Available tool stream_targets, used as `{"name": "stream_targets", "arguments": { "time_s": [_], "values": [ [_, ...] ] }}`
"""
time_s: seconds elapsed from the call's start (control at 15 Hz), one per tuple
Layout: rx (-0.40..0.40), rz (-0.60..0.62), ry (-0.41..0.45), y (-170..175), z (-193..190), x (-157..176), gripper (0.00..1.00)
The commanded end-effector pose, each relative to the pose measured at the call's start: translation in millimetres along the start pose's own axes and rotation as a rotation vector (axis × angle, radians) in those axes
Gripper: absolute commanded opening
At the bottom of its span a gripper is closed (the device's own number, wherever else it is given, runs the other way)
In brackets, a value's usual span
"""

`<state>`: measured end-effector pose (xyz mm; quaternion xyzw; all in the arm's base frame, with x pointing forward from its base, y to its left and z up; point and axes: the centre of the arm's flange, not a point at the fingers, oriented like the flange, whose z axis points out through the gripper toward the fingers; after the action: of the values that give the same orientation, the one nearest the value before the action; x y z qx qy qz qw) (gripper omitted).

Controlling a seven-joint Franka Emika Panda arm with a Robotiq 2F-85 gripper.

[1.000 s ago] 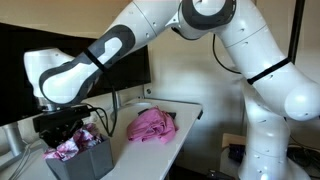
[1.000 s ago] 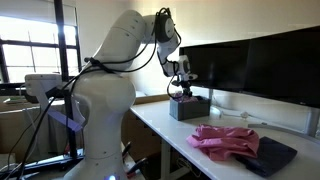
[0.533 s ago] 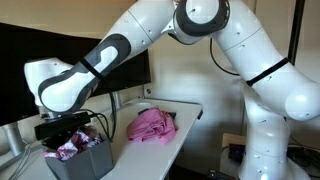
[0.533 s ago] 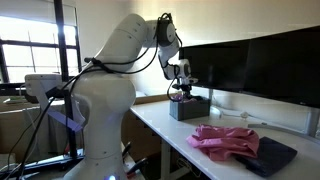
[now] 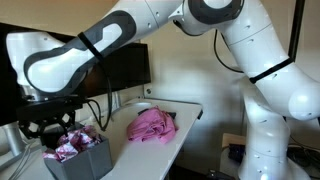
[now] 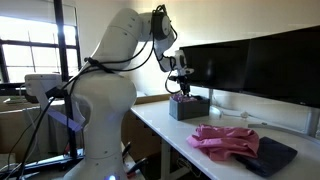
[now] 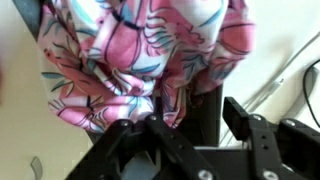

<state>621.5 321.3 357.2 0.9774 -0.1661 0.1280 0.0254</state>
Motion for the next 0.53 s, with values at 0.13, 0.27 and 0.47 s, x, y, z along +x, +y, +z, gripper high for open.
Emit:
{"name": "stream_targets", "arguments": {
  "time_s": [0.13, 0.27, 0.47],
  "values": [
    [0.067, -0.076, 0.058, 26, -64, -32, 1.00],
    [0.074, -0.084, 0.038, 35, -69, -40, 1.00],
    [0.058, -0.098, -0.009, 47, -61, -50, 1.00]
  ]
}}
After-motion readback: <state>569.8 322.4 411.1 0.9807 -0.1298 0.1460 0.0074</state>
